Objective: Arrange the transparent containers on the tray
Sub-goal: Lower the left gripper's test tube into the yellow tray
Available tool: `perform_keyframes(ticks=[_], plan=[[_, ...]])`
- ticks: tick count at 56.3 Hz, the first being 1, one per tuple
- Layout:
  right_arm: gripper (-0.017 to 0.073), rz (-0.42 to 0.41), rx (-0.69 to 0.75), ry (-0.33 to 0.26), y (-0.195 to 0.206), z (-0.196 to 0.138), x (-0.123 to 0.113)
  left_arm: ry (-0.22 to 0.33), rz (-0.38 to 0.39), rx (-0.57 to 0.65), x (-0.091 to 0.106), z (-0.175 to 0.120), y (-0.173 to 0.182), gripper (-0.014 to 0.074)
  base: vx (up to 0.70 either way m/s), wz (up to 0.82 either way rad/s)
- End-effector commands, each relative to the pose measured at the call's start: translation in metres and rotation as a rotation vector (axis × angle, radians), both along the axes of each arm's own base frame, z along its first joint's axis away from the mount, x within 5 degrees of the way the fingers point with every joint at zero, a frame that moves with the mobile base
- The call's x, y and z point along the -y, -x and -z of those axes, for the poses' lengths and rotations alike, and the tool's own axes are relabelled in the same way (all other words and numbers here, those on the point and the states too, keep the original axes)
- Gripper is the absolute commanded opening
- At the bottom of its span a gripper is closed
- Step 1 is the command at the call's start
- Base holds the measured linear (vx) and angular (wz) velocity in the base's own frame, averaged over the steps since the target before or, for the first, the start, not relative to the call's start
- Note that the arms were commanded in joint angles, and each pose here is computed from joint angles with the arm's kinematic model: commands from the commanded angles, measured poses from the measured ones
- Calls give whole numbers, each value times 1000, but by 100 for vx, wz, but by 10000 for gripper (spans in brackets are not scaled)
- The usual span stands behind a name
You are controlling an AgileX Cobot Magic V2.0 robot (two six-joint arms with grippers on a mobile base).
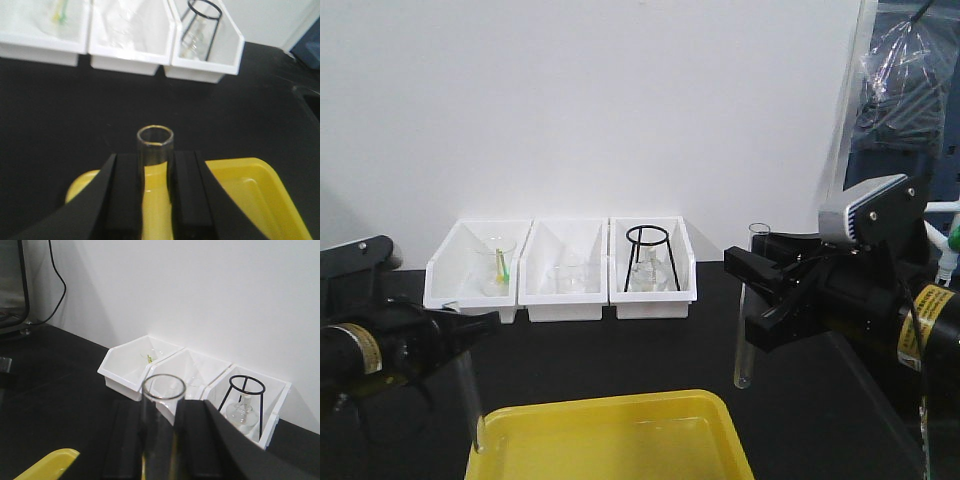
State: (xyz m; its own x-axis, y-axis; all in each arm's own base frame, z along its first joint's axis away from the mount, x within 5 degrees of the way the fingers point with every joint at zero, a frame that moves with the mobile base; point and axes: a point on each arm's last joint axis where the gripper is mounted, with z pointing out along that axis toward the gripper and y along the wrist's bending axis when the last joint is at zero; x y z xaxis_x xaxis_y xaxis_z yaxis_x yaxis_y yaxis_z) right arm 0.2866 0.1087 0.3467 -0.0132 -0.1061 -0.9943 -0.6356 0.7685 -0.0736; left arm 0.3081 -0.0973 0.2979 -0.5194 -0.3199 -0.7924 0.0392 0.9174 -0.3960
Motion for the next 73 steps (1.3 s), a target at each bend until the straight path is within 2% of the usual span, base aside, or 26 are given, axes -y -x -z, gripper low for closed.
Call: perform_keyframes(ticks=[1,12,24,39,55,63,73], plan=[[-13,-23,52,-48,3,-17,-1,86,59,132,16,-20,-5,-1,0,0],[-13,-22,42,-45,0,-14,-1,78,93,89,31,-1,-13,-1,0,0],[-13,-22,42,-45,0,-14,-1,6,60,-77,32,35,-22,-1,0,0],[-13,-22,42,-45,0,-14,-1,30,-6,-260,34,76,-29,-1,0,0],[-13,-22,42,-45,0,-14,-1,-24,-33,-399,33,107,-31,4,0,0],[-13,-22,42,-45,0,-14,-1,-41,-35,-427,33,115,-31,36,0,0],[-13,-22,42,-45,0,-14,-1,-43,-43,-459,34,126,-33,146,0,0]])
